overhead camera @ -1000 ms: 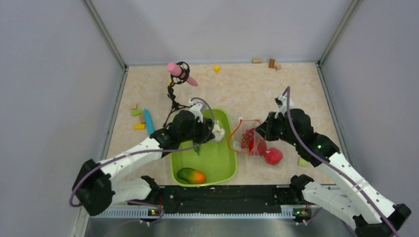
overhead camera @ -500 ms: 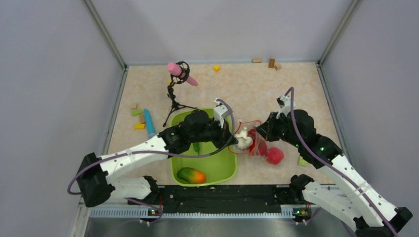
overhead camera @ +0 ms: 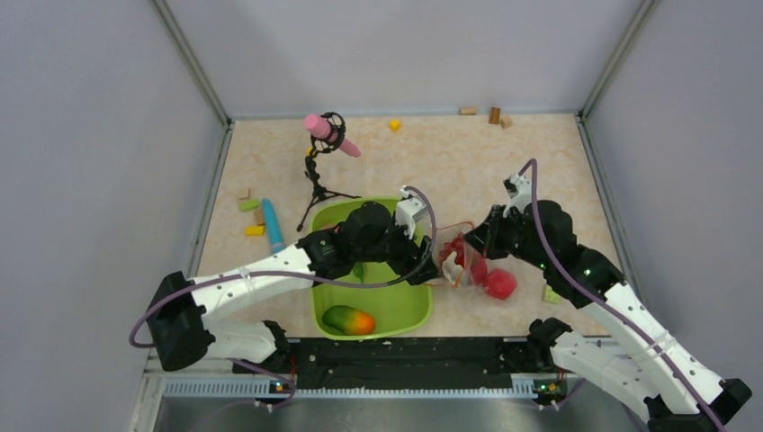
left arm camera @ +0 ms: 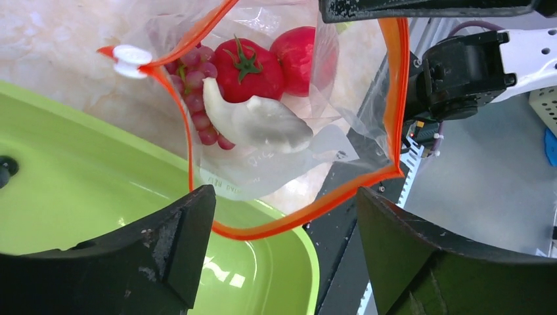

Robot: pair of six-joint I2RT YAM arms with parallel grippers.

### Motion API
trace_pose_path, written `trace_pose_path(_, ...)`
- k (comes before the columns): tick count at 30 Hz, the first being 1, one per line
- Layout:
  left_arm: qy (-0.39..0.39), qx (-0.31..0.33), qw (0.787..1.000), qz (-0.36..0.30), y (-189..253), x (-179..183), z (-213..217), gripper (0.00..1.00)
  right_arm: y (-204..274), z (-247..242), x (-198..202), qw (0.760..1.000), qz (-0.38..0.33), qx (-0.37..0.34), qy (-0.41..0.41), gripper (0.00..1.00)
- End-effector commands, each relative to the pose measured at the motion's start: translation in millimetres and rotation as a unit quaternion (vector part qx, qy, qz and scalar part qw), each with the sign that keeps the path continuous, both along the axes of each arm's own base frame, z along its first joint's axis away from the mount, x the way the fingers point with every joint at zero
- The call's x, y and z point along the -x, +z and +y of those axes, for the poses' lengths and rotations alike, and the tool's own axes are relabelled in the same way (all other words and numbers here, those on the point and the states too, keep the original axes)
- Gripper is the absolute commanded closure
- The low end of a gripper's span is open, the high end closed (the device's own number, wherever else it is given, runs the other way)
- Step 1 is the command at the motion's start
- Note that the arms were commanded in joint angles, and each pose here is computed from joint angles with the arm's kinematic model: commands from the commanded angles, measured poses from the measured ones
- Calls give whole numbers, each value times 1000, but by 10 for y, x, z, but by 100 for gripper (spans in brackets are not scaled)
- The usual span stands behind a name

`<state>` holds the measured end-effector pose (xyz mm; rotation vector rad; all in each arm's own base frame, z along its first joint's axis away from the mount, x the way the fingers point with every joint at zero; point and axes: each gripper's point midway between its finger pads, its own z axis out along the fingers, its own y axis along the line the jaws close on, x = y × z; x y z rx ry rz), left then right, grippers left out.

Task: Place the food in the zip-top bag and seal the zipper
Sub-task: Place the fake vegetable in the zipper food storage bag, then pick up the fake vegetable from the bin.

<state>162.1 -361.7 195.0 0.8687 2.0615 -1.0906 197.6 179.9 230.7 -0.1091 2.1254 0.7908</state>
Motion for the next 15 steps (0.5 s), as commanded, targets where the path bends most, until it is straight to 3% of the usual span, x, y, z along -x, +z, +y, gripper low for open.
trace_pose_path(1,44,28,998,-30,216,-52,162,17,251,30,-74,999,-36,-27,-4,100)
trace_pose_path(5,154,8,987,-34,119,-282,430,16,207,19,-83,999,-35,-20,-5,100)
trace_pose_path(10,317,-27,947,-42,-36,-569,953,12,201,-6,-83,999,-38,-15,-8,100)
trace_pose_path(15,417,-49,907,-34,-195,-678,1339,9,169,-30,-95,999,-37,-10,-15,100)
